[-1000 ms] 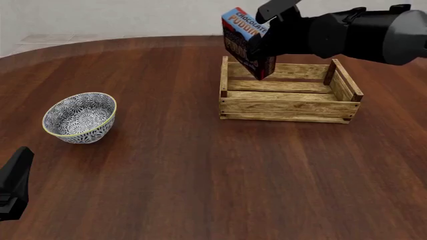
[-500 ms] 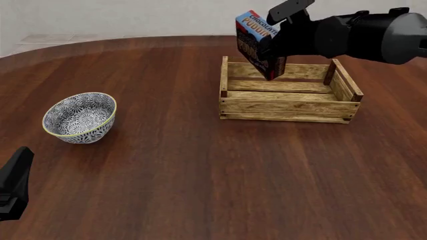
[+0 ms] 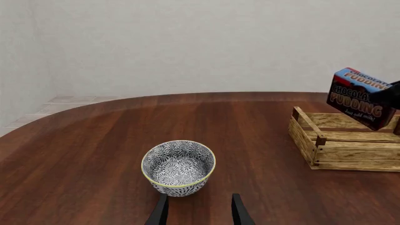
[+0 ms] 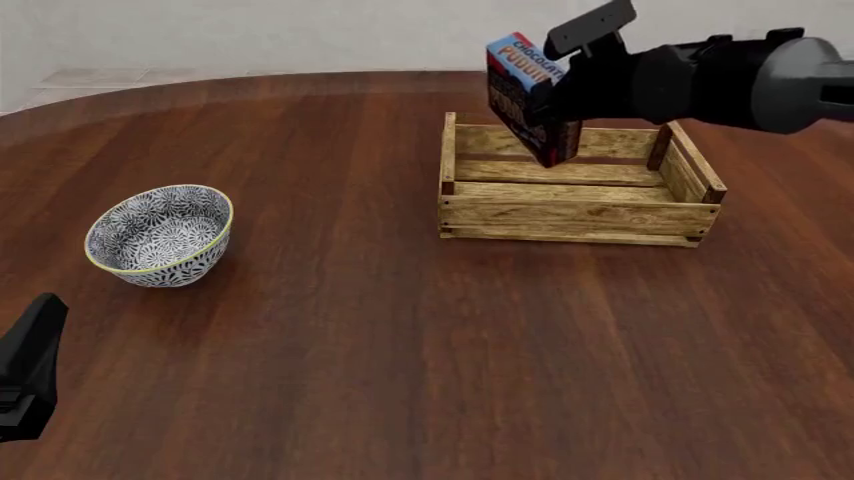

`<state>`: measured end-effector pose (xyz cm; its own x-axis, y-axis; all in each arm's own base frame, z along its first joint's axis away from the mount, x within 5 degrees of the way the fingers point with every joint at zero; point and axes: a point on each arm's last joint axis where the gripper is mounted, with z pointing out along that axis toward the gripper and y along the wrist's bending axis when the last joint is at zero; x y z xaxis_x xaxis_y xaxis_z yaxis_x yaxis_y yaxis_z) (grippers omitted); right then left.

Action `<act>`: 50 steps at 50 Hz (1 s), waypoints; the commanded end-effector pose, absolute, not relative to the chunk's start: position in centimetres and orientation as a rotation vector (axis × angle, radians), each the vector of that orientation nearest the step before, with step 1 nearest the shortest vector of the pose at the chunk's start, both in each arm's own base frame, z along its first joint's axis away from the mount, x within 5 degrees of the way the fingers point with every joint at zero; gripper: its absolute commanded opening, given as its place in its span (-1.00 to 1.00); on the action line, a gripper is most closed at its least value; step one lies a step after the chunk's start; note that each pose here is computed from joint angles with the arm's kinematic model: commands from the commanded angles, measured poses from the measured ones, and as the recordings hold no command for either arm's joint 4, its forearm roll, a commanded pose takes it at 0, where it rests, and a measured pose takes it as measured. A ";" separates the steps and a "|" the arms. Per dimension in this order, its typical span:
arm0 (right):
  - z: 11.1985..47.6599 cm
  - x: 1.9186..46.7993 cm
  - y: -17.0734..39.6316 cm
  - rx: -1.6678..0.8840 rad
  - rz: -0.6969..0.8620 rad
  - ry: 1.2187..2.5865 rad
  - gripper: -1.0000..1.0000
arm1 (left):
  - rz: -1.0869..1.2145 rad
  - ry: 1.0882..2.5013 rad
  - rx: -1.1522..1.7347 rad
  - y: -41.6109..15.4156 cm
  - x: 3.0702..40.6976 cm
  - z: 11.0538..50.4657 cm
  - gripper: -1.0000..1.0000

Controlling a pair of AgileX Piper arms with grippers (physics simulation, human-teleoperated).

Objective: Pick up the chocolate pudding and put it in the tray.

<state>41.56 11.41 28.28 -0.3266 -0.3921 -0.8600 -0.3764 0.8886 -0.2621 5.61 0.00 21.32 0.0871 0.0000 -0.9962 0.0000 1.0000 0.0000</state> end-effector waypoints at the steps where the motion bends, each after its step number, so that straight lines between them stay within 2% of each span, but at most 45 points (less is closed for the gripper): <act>1: 27.8 42.2 10.8 -0.519 -0.010 1.958 -1.00 | 0.000 1.484 0.000 0.0 5.6 21.3 1.00; 50: 23.9 44.2 9.5 -0.448 -0.008 2.014 -1.00 | 0.000 1.484 0.000 0.0 5.6 21.3 1.00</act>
<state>43.90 9.75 24.41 -0.3922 -0.3411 -0.8543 -0.3241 0.9204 -0.2187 5.61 0.00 21.32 0.0871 0.0000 -0.9962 0.0000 1.0000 0.0000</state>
